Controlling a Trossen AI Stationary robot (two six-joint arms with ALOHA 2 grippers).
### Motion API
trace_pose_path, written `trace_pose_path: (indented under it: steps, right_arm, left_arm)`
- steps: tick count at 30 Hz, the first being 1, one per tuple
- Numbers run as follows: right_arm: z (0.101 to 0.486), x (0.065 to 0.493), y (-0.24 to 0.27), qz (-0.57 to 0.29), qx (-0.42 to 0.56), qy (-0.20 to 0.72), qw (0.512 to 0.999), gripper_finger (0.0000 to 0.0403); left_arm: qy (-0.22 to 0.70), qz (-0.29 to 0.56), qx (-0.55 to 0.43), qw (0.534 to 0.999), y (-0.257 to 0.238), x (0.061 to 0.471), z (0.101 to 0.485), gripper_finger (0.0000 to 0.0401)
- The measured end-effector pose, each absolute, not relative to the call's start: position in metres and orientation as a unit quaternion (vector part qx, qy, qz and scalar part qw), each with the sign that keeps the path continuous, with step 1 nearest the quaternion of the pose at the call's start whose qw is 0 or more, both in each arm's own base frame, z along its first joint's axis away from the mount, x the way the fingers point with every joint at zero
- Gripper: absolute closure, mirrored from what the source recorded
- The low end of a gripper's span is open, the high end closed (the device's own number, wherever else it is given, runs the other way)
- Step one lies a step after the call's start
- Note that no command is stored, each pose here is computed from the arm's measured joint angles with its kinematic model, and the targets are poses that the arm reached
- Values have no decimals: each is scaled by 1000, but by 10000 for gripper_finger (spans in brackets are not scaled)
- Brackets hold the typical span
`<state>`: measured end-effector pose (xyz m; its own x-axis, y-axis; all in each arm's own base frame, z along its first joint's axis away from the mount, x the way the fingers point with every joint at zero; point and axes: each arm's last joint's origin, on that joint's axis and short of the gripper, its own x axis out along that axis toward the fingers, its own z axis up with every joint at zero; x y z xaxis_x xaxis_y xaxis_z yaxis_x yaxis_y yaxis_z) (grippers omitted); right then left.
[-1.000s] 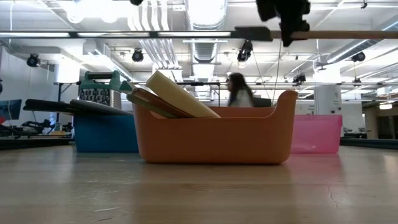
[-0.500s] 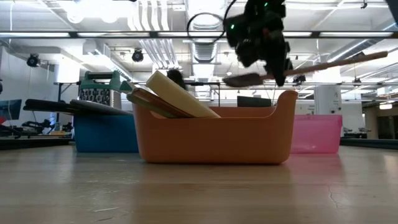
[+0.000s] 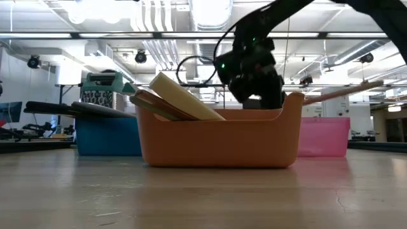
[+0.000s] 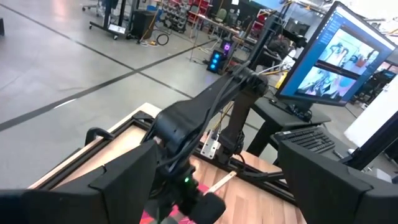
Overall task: Pick & Place Kitchen Items
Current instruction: Put the gray spatula into the red bin
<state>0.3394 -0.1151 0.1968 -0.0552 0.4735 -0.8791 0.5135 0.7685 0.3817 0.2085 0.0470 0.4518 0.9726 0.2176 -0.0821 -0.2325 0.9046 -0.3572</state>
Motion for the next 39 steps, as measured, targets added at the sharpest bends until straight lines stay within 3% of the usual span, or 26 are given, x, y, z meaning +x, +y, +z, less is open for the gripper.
trace_pose_path:
  steps: [8, 33, 35, 39]
  right_arm:
    - [170, 345, -133, -44, 369, 722, 584, 345]
    - [161, 346, -149, -77, 397, 687, 603, 345]
    - [162, 347, -148, -77, 396, 687, 604, 332]
    - [166, 348, -148, -74, 394, 682, 612, 264]
  left_arm:
    - [19, 115, -185, 976, 47, 208, 452, 64]
    - [17, 115, -185, 976, 47, 208, 453, 64]
    - [17, 115, -185, 976, 47, 208, 453, 64]
    - [17, 115, -185, 976, 47, 208, 453, 64]
